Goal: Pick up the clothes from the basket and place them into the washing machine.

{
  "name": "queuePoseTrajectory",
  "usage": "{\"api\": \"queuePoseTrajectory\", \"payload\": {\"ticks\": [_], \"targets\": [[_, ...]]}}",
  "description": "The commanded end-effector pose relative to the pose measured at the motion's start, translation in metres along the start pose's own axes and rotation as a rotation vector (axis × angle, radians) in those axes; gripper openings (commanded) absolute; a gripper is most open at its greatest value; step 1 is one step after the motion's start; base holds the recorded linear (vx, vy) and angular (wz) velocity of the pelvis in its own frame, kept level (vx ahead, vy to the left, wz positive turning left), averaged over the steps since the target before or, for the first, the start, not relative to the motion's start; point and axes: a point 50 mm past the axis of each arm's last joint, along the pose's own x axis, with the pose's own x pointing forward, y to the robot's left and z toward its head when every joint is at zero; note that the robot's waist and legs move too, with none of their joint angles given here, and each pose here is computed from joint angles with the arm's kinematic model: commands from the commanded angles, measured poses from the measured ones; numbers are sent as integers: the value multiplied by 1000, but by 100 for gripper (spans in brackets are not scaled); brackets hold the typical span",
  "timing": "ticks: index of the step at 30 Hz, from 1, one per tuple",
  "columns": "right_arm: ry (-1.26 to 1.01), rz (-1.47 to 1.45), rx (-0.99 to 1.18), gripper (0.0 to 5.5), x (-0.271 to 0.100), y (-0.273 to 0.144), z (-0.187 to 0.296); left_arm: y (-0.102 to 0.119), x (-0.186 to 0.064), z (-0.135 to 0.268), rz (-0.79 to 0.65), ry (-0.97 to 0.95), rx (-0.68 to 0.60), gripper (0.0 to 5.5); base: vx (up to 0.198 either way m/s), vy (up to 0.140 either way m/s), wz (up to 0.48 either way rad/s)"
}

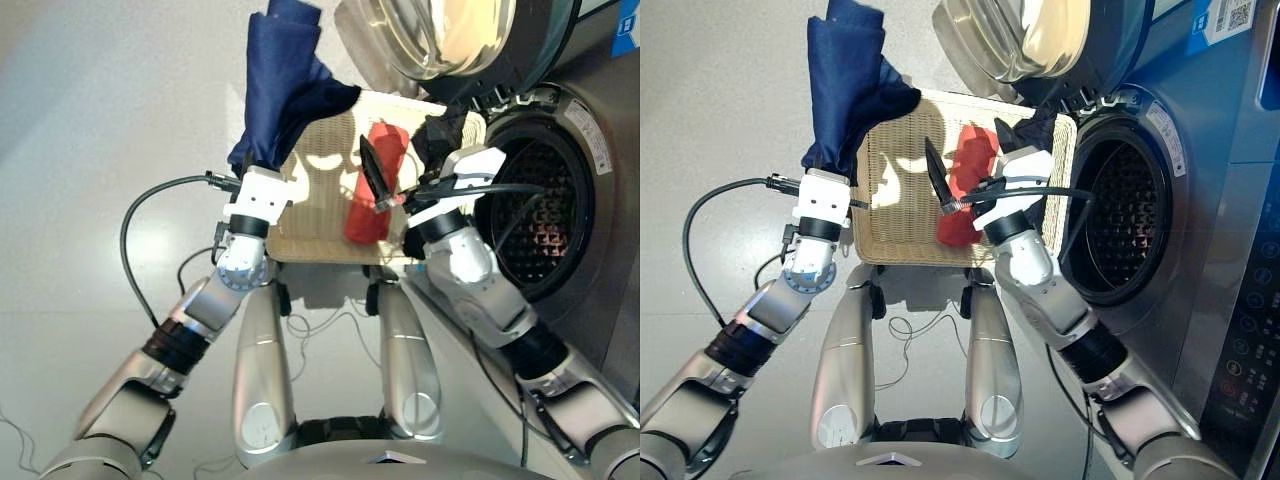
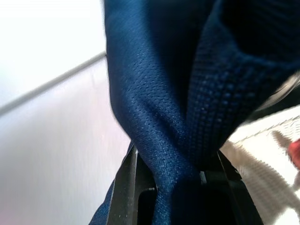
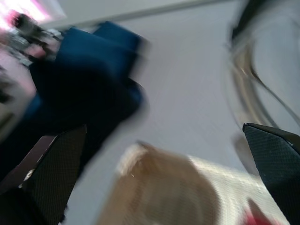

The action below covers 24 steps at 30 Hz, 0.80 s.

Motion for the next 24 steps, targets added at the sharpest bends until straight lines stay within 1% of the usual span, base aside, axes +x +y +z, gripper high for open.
{"api": "queuePoseTrajectory", "payload": {"ticks": [1,9,19,20,21,23,24], "targets": [[-177,195,34,550,15,20,43,-10,5,49,-39,-278,-58,0,0,0,0],[-209,381,20,550,30,41,59,-12,8,55,-79,-331,-46,0,0,0,0],[-120,325,34,550,36,34,38,-11,9,67,-68,-394,-47,0,0,0,0],[-112,312,37,410,35,32,36,-11,10,67,-65,-397,-47,0,0,0,0],[-102,297,40,203,35,30,33,-12,11,68,-61,-404,-45,0,0,0,0],[-80,262,33,43,34,26,27,-12,12,70,-57,-414,-28,0,0,0,0],[-70,247,26,19,33,25,24,-12,13,70,-54,-423,-14,0,0,0,0]]}}
